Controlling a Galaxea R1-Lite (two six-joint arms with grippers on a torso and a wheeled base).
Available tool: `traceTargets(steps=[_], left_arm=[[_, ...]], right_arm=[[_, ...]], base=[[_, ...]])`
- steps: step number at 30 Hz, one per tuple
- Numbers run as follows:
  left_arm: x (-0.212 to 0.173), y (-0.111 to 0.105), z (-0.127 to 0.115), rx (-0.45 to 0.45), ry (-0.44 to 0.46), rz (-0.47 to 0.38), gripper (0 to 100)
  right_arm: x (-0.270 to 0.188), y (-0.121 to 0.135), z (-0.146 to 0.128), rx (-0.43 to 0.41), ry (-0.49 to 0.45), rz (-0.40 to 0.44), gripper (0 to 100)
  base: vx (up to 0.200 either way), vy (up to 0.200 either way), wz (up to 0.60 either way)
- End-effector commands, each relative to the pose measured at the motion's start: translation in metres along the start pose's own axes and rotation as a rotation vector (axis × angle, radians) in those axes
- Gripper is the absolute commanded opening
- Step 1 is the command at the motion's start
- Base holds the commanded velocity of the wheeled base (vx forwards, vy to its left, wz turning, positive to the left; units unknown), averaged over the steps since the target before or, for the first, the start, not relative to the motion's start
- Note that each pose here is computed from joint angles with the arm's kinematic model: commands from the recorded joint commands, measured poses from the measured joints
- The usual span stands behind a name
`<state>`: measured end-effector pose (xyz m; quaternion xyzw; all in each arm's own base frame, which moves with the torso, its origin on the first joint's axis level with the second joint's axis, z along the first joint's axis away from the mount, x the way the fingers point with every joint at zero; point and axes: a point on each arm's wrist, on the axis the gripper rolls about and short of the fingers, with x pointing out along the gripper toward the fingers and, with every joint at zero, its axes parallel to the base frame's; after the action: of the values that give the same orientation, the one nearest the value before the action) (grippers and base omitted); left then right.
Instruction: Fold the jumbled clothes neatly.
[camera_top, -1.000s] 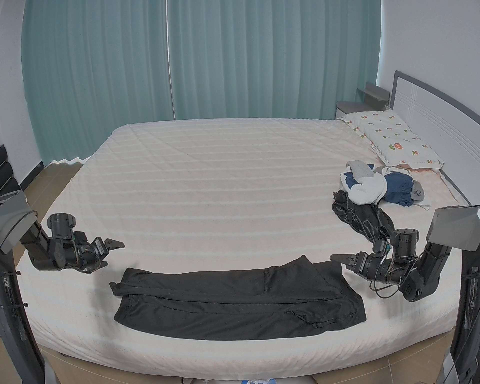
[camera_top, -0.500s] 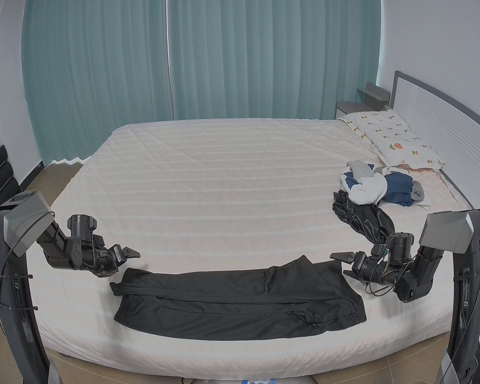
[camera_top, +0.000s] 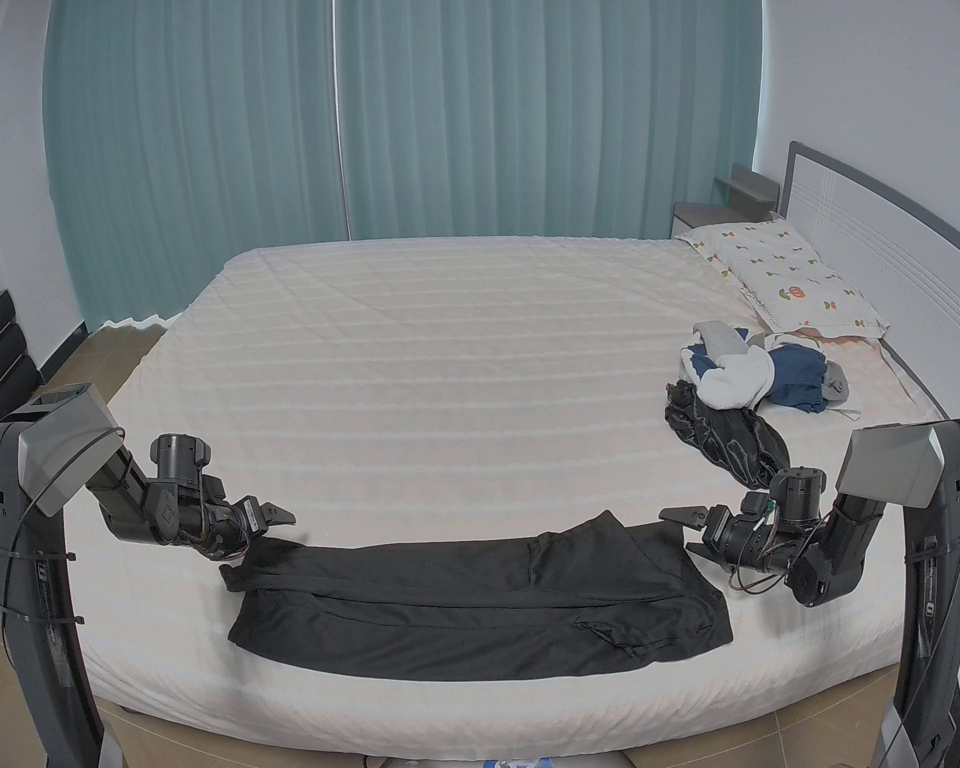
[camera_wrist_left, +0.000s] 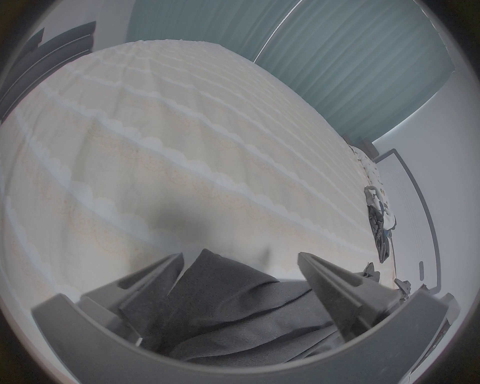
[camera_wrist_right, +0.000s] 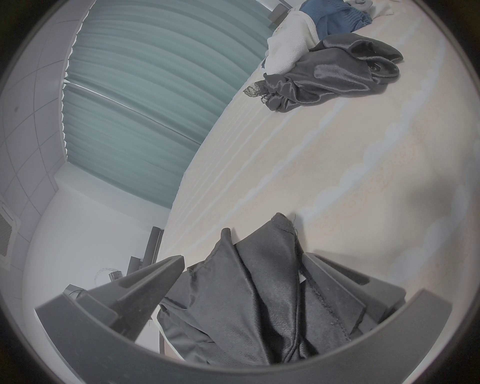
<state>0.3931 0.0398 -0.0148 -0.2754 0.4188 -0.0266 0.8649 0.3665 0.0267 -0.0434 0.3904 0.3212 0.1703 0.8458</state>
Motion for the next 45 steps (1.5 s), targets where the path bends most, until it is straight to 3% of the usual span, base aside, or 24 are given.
traceTargets(steps=[1,8,30,31,45], left_arm=[[0.001,0.004,0.0,-0.007,0.0,0.011,0],[-0.003,0.01,0.003,-0.02,-0.034,0.065,0],[-0.004,0.015,0.008,-0.037,-0.053,0.069,0],[-0.004,0.015,0.008,-0.038,-0.052,0.07,0],[-0.007,0.018,0.012,-0.044,-0.067,0.072,0]], right_arm=[[0.001,-0.002,-0.003,-0.004,-0.005,-0.021,100],[0.001,-0.001,0.001,-0.004,-0.029,-0.03,100],[0.028,-0.001,-0.002,-0.027,-0.046,-0.053,100],[0.03,0.0,-0.001,-0.031,-0.054,-0.053,0],[0.034,-0.004,0.013,-0.03,-0.14,-0.069,0]], base=[[0.0,0.0,0.0],[0.0,0.0,0.0],[0.0,0.0,0.0],[0.0,0.0,0.0],[0.0,0.0,0.0]])
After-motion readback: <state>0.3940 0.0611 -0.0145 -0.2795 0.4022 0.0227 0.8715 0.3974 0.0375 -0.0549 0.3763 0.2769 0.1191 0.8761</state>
